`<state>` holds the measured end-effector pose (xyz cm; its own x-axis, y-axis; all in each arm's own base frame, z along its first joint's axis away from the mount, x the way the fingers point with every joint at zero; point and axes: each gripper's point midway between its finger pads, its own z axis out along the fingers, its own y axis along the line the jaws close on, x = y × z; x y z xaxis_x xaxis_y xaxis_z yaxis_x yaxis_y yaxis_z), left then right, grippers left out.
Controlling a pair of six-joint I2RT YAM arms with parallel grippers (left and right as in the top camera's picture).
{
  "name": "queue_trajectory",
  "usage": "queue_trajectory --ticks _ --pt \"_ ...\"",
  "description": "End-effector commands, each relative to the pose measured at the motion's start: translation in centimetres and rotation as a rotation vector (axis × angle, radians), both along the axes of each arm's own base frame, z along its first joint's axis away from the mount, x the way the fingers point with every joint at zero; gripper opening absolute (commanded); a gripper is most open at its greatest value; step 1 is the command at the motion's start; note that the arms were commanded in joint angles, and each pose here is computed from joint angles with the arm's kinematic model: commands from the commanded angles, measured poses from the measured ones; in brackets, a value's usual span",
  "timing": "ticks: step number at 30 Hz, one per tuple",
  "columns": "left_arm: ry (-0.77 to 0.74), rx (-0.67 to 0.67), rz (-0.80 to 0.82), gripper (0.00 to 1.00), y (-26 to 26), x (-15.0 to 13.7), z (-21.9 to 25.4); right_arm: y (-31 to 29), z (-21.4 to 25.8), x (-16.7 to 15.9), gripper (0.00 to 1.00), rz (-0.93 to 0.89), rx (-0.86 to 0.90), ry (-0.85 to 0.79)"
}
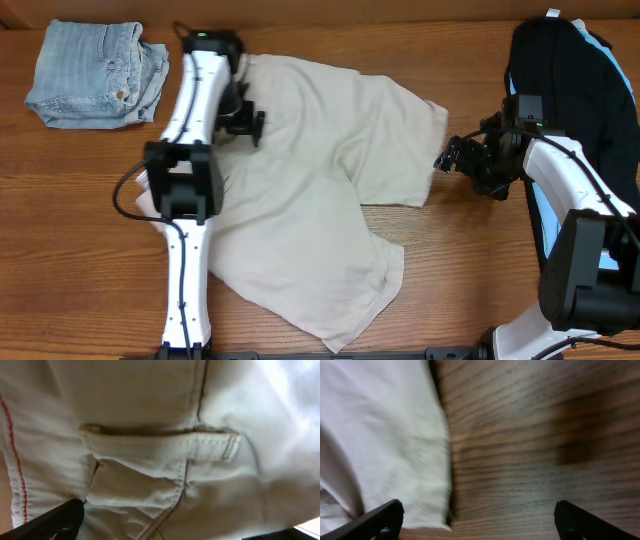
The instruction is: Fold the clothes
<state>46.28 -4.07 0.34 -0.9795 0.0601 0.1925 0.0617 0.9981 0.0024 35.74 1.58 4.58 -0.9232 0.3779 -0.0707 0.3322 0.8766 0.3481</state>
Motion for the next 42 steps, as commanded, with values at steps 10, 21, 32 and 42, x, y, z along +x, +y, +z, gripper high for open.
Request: queue_trajectory --ticks 10,21,32,42 --pt "0.06 -0.018 0.162 1.0 1.5 -1.7 1.6 -0.1 9.0 0.2 1.0 -0.01 -0.031 -0.187" --pt "-0.433 0.035 0.19 1.0 3.4 -0.9 21.2 0.4 18.7 -4.6 1.0 -0.012 -0.047 -0.354" --pt "-0.73 0.049 0.207 1.0 4.5 -6.3 33.8 1.2 21.7 -11.3 1.0 -0.019 -0.04 -0.367" --pt "-0.921 0.144 0.242 1.0 6.7 -12.0 40.8 1.4 23.1 -14.4 1.0 -0.032 -0.043 -0.409"
